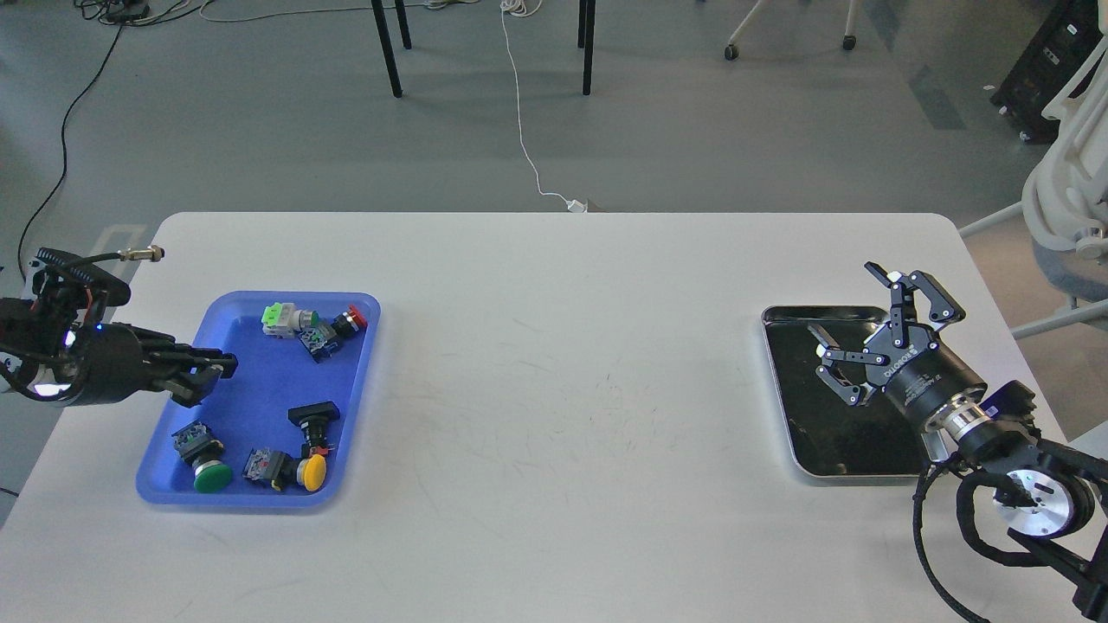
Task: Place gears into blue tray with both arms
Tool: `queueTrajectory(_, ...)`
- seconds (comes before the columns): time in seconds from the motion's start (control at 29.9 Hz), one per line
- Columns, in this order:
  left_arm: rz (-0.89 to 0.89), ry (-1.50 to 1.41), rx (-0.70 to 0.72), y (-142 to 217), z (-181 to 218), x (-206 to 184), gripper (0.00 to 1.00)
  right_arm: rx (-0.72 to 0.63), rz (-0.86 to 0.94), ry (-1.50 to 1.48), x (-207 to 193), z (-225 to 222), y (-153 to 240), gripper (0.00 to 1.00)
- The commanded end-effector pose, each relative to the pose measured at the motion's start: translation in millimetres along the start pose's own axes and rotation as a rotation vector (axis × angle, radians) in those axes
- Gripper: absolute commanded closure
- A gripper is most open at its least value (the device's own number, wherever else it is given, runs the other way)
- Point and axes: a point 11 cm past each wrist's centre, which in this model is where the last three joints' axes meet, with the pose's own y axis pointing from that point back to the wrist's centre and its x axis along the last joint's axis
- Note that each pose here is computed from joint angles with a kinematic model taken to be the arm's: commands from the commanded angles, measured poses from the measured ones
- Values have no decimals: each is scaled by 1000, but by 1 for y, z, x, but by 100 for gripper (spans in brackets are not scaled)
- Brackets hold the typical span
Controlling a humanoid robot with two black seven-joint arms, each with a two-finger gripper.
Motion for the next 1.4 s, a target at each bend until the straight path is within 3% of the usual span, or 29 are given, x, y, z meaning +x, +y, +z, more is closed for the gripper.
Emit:
queueTrajectory(0.0, -12, 5, -17, -10, 6, -5, 79, 2, 1, 0, 0, -1, 0, 2)
queueTrajectory(0.27, -11, 13, -10, -22, 4, -7, 76, 3, 1, 1, 0, -1, 0, 2)
queueTrajectory(0.5, -16, 18, 20, -24, -5, -12, 67, 3, 4, 4, 2, -3, 1, 2)
queueTrajectory(0.57, -16, 17, 23, -24, -6, -12, 59, 2, 6, 7, 3, -3, 2, 2)
queueTrajectory(0.74, -17, 19, 37, -21, -10, -14, 19, 3, 5, 6, 2, -3, 2, 2)
queueTrajectory(0.84, 20, 24, 44, -15, -14, -2, 17, 7, 7, 7, 3, -5, 2, 2)
queueTrajectory(0.94, 167, 51, 33, -4, -13, 40, 14, 7, 8, 9, 3, -5, 2, 2)
queueTrajectory(1.14, 490, 289, -191, 11, 26, 115, 8, 10, 7, 14, 3, -8, 0, 2)
queueTrajectory(1.37, 658, 760, -549, -3, 74, 145, 3, 17, -1, 11, 1, -9, -3, 2)
